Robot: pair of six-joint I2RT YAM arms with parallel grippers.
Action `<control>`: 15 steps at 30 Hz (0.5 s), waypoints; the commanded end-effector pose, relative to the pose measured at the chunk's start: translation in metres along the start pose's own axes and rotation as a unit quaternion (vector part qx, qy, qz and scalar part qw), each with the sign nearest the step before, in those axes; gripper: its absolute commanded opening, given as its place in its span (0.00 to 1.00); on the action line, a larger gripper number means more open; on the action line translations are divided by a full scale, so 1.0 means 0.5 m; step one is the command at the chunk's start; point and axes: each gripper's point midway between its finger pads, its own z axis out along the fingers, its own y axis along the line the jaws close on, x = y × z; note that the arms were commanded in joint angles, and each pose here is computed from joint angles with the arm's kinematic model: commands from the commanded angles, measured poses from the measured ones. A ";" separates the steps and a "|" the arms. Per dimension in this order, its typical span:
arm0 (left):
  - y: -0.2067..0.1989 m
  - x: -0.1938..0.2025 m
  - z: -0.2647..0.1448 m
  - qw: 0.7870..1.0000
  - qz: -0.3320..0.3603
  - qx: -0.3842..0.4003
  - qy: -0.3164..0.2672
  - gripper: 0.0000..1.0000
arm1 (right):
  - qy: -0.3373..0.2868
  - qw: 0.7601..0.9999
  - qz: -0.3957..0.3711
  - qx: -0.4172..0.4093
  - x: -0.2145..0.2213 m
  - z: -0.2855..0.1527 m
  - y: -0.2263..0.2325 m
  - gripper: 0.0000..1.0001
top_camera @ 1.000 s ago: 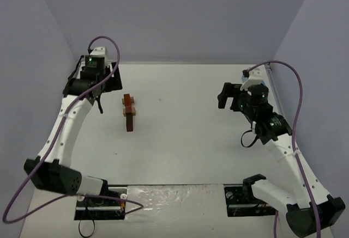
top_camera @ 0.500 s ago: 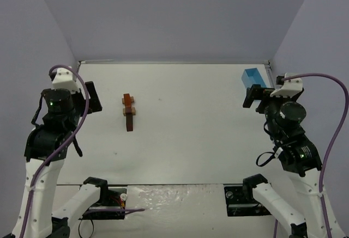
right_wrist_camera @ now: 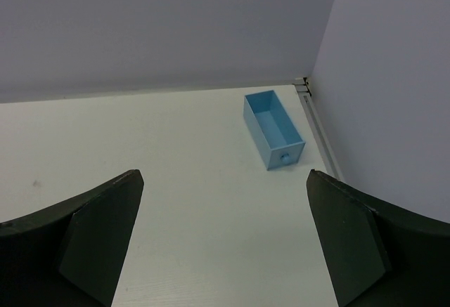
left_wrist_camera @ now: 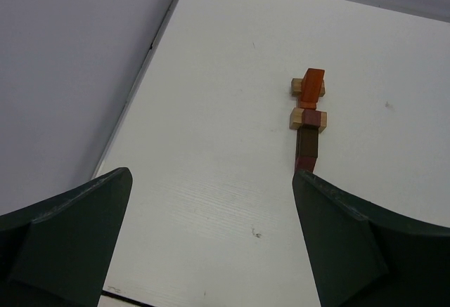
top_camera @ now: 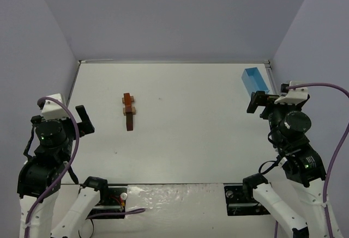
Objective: Build the wood block tower
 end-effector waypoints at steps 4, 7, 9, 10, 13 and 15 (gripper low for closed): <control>0.010 0.001 -0.016 1.000 -0.016 -0.005 -0.007 0.97 | -0.031 0.999 0.013 0.000 -0.022 -0.005 -0.001 1.00; 0.008 0.012 -0.014 1.000 -0.021 -0.004 0.001 0.97 | -0.029 1.000 0.012 -0.005 -0.017 -0.006 0.004 1.00; 0.004 0.014 -0.014 1.000 -0.024 0.000 0.003 0.97 | -0.027 1.000 0.011 -0.007 -0.014 -0.005 0.006 1.00; 0.002 0.015 -0.013 1.000 -0.025 0.002 0.005 0.97 | -0.027 1.000 0.011 -0.007 -0.014 -0.005 0.007 1.00; 0.001 0.016 -0.012 1.000 -0.025 0.002 0.009 0.97 | -0.025 1.000 0.009 -0.009 -0.013 -0.003 0.010 1.00; 0.000 0.020 -0.009 1.000 -0.024 0.002 0.012 0.97 | -0.025 1.000 0.008 -0.010 -0.013 -0.003 0.012 1.00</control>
